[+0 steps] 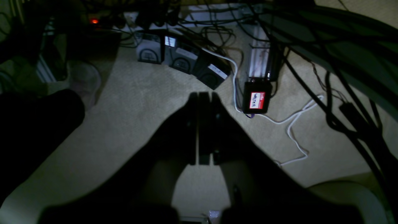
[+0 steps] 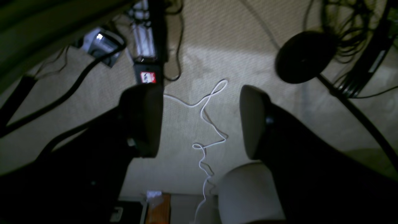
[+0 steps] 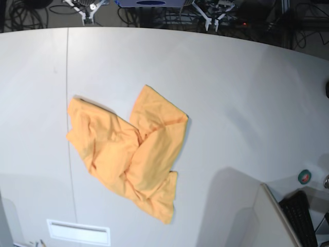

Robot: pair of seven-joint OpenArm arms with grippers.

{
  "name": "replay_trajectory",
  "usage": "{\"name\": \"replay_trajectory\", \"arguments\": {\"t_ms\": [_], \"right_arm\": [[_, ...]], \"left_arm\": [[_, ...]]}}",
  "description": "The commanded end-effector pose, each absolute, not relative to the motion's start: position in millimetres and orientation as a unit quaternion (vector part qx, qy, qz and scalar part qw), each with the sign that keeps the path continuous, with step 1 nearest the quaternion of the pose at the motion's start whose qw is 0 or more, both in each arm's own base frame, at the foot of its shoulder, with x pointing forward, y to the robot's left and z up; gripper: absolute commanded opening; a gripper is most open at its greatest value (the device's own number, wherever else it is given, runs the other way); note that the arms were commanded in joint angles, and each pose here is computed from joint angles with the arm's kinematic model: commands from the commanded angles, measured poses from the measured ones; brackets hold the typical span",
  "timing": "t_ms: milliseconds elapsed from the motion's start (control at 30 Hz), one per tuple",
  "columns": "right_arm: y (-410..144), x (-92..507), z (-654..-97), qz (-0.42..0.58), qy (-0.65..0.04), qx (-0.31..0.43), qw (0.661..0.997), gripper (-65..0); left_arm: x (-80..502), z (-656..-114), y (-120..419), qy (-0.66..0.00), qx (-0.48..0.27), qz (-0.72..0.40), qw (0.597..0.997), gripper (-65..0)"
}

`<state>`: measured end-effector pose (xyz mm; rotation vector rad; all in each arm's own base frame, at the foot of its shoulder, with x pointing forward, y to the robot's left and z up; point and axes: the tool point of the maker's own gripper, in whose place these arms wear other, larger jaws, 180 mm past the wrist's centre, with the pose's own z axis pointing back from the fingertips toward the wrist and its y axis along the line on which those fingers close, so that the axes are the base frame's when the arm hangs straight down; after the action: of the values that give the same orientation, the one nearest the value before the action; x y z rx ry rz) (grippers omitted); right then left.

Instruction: Layout the t-shirt on the table in an organized manner, then fold the t-shirt properly

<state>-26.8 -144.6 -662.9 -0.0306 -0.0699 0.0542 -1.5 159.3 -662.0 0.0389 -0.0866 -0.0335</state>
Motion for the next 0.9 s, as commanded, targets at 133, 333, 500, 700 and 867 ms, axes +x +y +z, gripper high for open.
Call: {"name": "replay_trajectory", "arguments": {"t_ms": [133, 333, 500, 700, 867], "right_arm": [[-150.2, -26.2, -662.5, 0.026, -0.039, -0.020, 0.999, -65.0], [-150.5, -29.5, -662.7, 0.025, -0.030, -0.021, 0.999, -65.0], [-149.3, -40.1, -662.2, 0.026, -0.023, -0.019, 0.999, -65.0], [-148.6, -40.1, -659.3, 0.025, -0.062, -0.018, 0.998, -65.0], [-149.4, -39.6, -658.6, 0.025, -0.070, -0.019, 0.997, -65.0]], "left_arm": [[-0.8, -661.7, 161.1, -0.045, 0.022, -0.016, 0.999, -64.5], [-2.9, -661.8, 161.7, -0.042, 0.022, -0.019, 0.999, -43.1], [-3.1, -661.8, 161.3, -0.042, 0.022, -0.022, 0.999, -34.2], [-3.7, -661.8, 162.0, -0.042, 0.023, -0.017, 0.999, -65.0], [-5.9, -661.8, 163.2, -0.040, 0.024, -0.017, 0.999, -65.0]]}}
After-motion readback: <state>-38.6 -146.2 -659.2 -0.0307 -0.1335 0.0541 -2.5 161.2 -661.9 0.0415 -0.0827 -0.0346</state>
